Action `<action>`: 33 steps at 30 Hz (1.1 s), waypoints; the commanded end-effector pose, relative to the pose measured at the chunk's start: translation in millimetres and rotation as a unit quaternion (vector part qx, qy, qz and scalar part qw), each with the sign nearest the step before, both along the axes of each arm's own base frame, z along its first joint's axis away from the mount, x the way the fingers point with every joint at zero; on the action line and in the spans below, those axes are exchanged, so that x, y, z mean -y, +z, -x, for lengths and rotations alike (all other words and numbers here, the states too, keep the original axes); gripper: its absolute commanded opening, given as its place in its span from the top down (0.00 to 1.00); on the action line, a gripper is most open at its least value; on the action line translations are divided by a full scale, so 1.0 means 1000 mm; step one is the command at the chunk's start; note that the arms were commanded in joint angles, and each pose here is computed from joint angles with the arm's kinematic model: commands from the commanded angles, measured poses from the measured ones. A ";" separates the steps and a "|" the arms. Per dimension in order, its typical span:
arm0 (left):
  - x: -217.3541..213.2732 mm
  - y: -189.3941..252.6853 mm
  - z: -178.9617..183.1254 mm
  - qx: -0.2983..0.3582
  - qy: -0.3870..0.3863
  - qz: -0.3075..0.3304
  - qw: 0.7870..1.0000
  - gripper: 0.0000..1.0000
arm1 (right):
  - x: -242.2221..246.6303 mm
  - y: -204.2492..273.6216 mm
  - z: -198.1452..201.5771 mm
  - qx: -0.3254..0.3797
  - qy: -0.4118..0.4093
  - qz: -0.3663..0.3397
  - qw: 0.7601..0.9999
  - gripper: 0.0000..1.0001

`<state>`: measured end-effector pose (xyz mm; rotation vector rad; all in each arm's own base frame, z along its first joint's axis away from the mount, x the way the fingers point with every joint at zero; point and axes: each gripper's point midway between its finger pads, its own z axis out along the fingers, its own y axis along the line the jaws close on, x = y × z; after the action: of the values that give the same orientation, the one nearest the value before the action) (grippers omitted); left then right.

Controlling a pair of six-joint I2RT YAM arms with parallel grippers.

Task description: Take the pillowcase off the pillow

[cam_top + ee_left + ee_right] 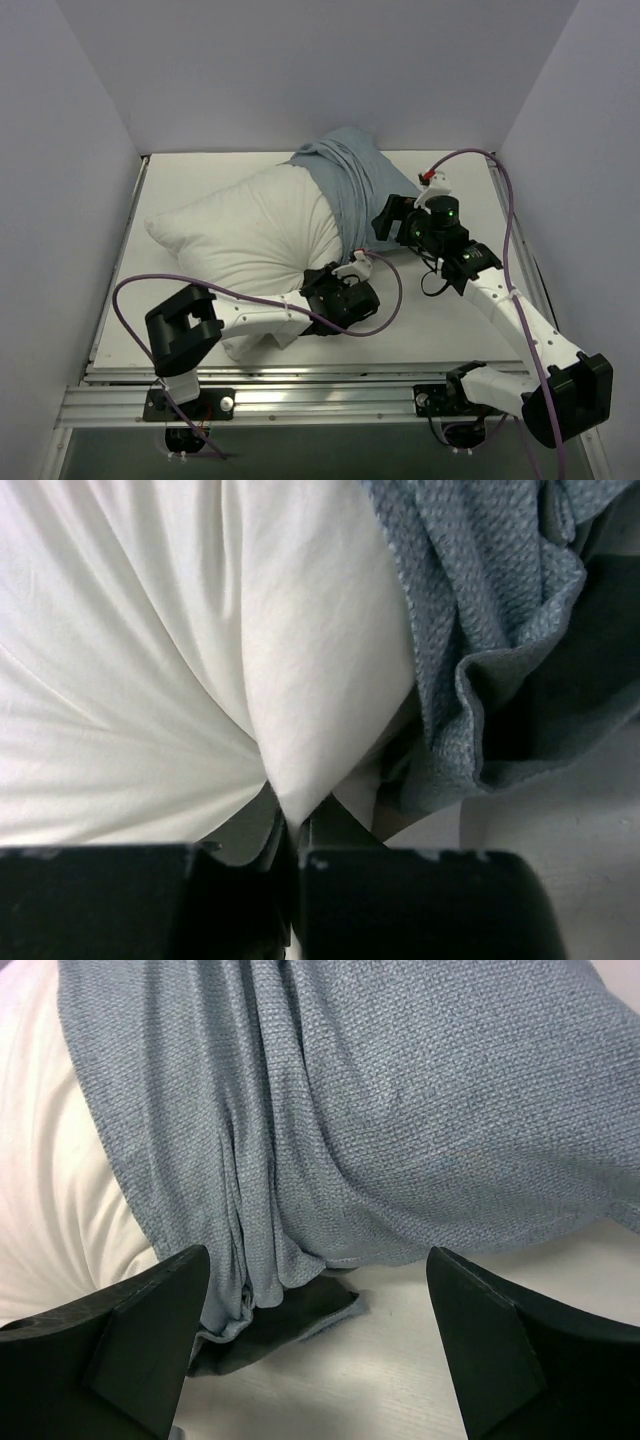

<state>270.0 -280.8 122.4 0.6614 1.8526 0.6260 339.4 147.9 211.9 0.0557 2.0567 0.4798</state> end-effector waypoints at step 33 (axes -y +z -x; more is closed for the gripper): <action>-0.021 0.220 0.025 -0.033 -0.122 0.412 0.902 0.98 | -0.148 0.017 0.063 0.089 0.236 0.069 0.965 0.40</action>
<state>243.2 -246.7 274.5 0.5195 1.9949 -0.1106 257.9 292.3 217.3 -0.6296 1.9536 0.6542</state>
